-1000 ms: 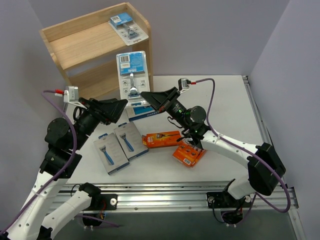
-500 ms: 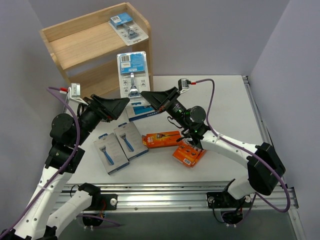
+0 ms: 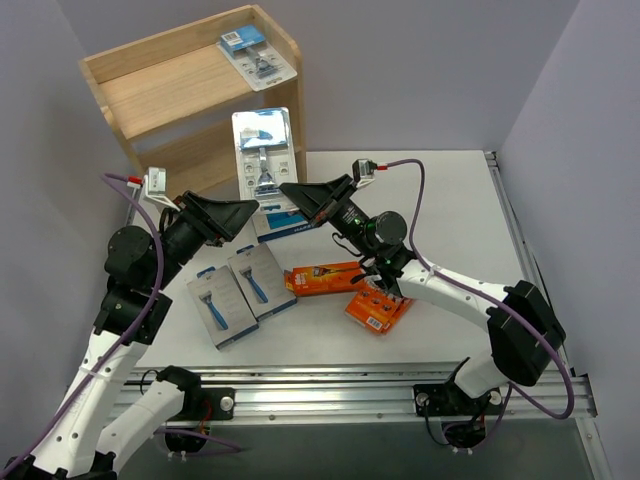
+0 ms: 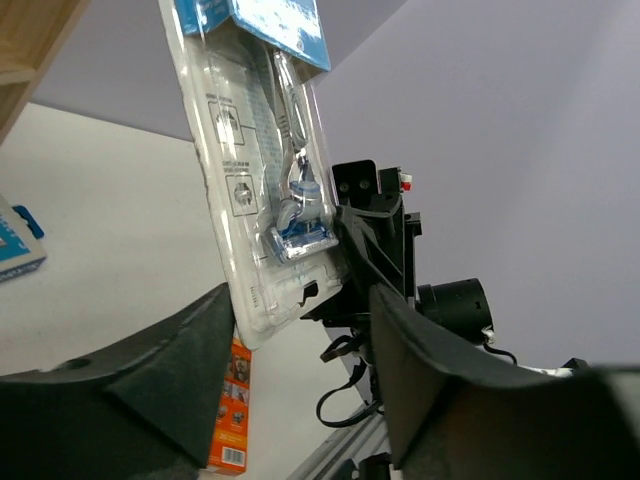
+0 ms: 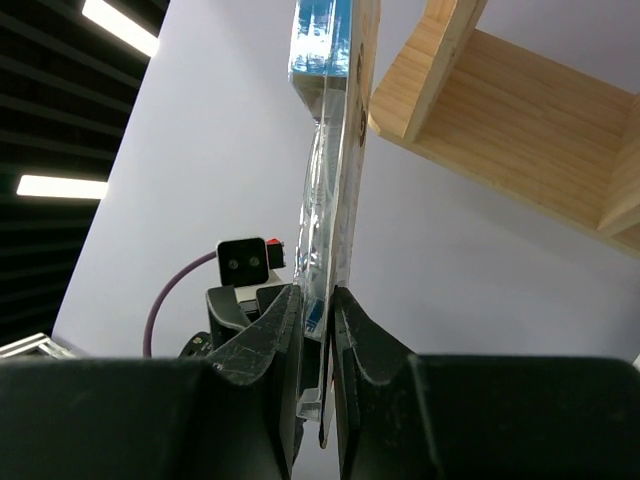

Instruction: Place and organize the shaving razors onto the shelf

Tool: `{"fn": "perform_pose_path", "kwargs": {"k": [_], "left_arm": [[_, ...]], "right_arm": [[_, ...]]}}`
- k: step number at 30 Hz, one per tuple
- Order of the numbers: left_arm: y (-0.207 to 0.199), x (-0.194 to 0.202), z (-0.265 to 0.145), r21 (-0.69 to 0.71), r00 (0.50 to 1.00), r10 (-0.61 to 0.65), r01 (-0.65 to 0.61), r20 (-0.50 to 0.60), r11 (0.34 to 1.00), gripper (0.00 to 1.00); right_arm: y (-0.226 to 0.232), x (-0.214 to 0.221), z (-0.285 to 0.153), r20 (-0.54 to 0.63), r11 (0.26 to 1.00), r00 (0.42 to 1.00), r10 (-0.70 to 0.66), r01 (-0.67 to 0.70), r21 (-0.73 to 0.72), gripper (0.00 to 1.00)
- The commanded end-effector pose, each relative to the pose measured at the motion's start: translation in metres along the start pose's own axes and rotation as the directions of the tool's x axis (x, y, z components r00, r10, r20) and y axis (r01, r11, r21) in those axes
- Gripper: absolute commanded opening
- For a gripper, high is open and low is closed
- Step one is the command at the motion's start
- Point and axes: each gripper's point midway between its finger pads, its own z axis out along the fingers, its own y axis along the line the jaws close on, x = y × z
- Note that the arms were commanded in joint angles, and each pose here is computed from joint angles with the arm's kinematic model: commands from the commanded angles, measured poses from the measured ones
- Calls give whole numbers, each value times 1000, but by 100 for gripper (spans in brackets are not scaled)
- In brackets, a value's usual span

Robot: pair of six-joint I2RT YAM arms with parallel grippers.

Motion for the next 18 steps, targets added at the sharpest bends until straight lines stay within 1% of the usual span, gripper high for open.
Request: {"fn": "perform_pose_path", "kwargs": {"k": [1, 3, 5, 7, 14, 16, 18], "left_arm": [[-15, -3, 0, 70, 1000, 7, -7, 2, 997, 56], [-16, -2, 1, 83, 1000, -4, 4, -3, 997, 50], [-17, -1, 2, 91, 1000, -14, 15, -6, 996, 45], [-17, 0, 3, 96, 1000, -16, 17, -11, 995, 45], [-14, 3, 6, 98, 999, -19, 21, -27, 995, 38], [-14, 1, 6, 100, 1000, -17, 19, -23, 995, 35], [-14, -1, 6, 96, 1000, -17, 19, -18, 995, 29]], "right_arm": [[159, -25, -37, 148, 809, 987, -70, 143, -571, 0], [160, -25, -37, 151, 808, 986, -77, 151, -570, 0], [160, -24, -36, 149, 807, 986, -80, 152, -570, 0], [160, -24, -36, 148, 808, 986, -81, 152, -569, 0], [158, -24, -36, 146, 808, 986, -79, 149, -570, 0], [159, -23, -37, 144, 805, 986, -79, 148, -574, 0], [159, -22, -38, 140, 805, 987, -80, 147, -574, 0]]}}
